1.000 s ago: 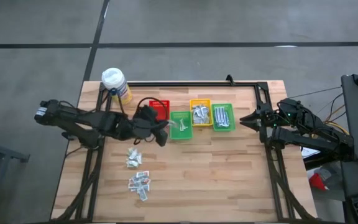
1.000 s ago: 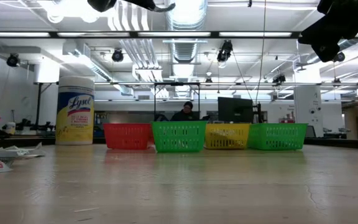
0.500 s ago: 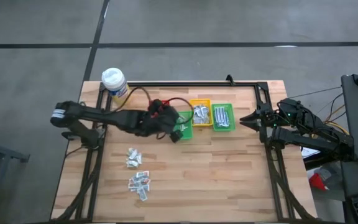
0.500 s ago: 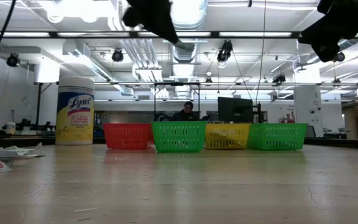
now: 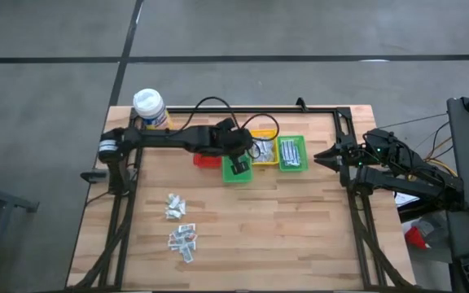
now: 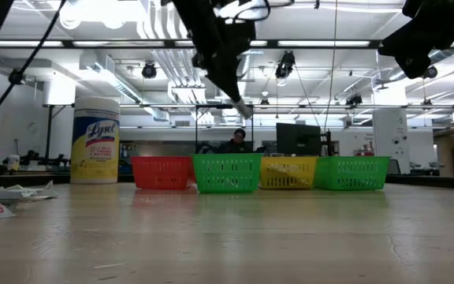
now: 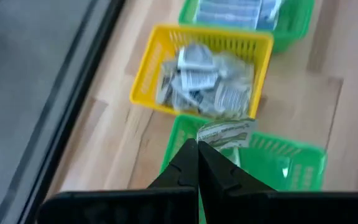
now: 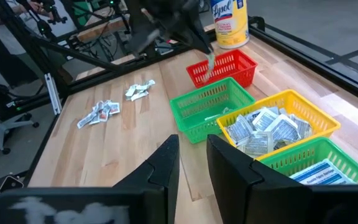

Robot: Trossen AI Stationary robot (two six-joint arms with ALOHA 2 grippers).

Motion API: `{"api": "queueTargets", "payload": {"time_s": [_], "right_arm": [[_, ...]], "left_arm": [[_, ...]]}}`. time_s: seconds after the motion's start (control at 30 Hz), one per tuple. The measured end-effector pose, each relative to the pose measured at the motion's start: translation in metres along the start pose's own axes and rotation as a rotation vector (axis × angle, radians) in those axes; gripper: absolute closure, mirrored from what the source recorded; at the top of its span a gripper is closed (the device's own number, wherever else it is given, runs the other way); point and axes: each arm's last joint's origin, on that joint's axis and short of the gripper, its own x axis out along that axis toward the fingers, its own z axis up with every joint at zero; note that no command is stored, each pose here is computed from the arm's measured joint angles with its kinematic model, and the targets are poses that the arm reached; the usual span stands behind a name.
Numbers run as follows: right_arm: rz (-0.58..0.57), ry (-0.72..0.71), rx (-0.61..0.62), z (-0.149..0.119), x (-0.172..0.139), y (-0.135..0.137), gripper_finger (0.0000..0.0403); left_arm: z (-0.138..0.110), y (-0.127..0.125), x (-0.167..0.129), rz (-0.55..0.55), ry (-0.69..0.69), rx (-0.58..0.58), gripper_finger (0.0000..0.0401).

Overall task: Pick & Place First Aid Supplies
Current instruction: Put the bandage into the left green basket

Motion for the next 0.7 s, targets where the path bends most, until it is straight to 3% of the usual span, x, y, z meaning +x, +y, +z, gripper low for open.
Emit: {"api": "queueTargets", "payload": {"time_s": [0.33,0.7], "right_arm": [[0.0,0.0,0.0,0.0,0.0,0.0,0.0314],[0.0,0.0,-0.003,0.0,0.0,0.0,0.0334]], "left_arm": [[-0.011,0.018,0.033,-0.109,0.112,-0.007,0.0401],[-0.025,0.011,0.063,-0.19,0.236,0.051,0.0401]]}}
